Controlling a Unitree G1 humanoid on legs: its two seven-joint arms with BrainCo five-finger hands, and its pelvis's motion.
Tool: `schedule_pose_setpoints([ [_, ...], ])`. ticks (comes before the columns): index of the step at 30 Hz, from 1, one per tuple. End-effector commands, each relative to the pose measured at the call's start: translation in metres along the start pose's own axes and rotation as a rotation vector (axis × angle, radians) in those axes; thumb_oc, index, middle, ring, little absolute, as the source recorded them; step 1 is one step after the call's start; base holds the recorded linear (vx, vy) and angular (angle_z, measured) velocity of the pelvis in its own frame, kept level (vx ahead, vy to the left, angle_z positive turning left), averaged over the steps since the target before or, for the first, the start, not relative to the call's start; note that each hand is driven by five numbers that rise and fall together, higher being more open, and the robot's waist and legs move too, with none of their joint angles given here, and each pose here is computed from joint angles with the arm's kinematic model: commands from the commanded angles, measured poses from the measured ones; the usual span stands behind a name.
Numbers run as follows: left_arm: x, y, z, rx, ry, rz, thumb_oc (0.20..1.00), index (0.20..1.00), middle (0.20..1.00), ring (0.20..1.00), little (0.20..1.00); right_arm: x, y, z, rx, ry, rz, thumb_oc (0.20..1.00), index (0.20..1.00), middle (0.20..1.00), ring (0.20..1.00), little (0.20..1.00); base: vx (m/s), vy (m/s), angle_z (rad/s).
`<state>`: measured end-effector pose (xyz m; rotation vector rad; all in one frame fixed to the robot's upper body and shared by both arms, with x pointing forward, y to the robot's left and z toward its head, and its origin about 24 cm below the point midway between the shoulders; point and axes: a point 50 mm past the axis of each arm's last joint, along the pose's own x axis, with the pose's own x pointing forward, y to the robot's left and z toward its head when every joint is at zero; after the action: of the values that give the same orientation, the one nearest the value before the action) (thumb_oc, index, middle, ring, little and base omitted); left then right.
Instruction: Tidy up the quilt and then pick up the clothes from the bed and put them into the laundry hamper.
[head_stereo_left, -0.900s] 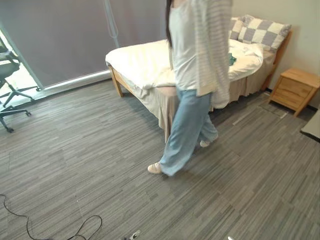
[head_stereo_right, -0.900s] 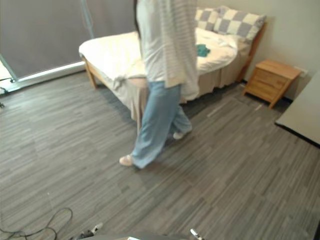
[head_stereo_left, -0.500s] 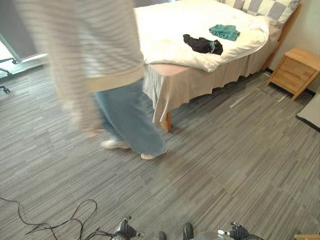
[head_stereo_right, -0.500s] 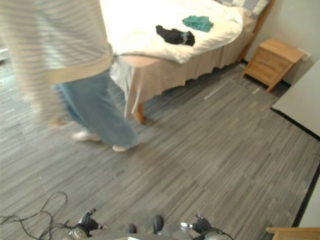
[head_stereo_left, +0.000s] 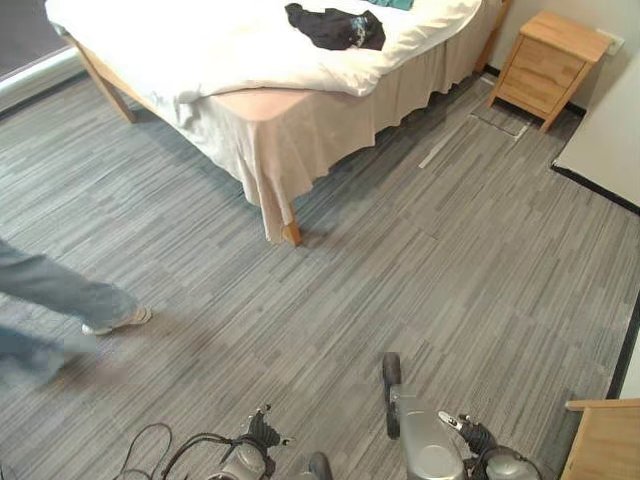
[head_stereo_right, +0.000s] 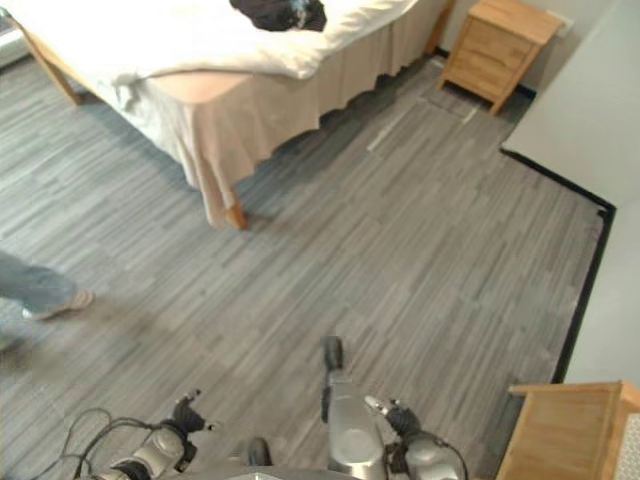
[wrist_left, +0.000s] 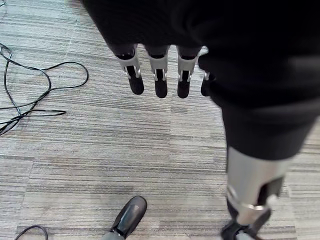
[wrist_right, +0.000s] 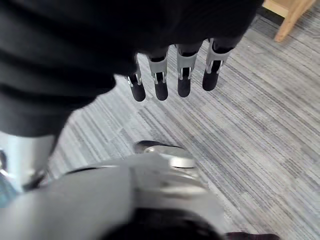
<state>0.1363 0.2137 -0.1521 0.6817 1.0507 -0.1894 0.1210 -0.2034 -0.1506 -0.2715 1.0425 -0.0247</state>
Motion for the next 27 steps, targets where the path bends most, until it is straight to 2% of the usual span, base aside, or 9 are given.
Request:
schedule_pose_setpoints([
  [1,0.000,-0.001,-0.001,0.041,-0.012,0.005,1.000,1.000,1.000,1.000,1.000,-0.009,-0.002,-0.033,-0.051,0.093,0.007,1.000,1.000,1.000,1.000,1.000,0.44,-0.281,0.24],
  [4,0.001,0.007,0.009,0.000,-0.057,0.033,1.000,1.000,1.000,1.000,1.000,-0.006,-0.015,-0.025,-0.110,0.060,-0.017,1.000,1.000,1.000,1.000,1.000,0.51,-0.505,-0.10],
  [6,0.002,0.022,0.033,-0.057,-0.144,0.099,1.000,1.000,1.000,1.000,1.000,-0.001,-0.024,0.002,-0.158,-0.025,-0.045,1.000,1.000,1.000,1.000,1.000,0.39,-0.305,-0.60],
  [12,-0.001,0.022,0.027,-0.226,-0.140,0.130,1.000,1.000,1.000,1.000,1.000,0.002,-0.029,0.020,-0.226,-0.076,-0.059,1.000,1.000,1.000,1.000,1.000,0.54,0.000,-0.45],
  [17,-0.001,0.020,0.011,-0.191,-0.078,0.117,1.000,1.000,1.000,1.000,1.000,0.005,-0.026,0.029,-0.259,-0.081,-0.061,1.000,1.000,1.000,1.000,1.000,0.39,0.041,-0.32],
  [20,-0.002,0.015,-0.012,-0.146,0.023,0.088,1.000,1.000,1.000,1.000,1.000,0.007,-0.008,0.029,-0.293,-0.078,0.001,1.000,1.000,1.000,1.000,1.000,0.46,0.071,0.18],
  [27,0.000,0.027,-0.005,-0.127,0.003,0.118,1.000,1.000,1.000,1.000,1.000,0.006,0.007,0.035,-0.330,-0.109,0.033,1.000,1.000,1.000,1.000,1.000,0.30,-0.084,0.98],
])
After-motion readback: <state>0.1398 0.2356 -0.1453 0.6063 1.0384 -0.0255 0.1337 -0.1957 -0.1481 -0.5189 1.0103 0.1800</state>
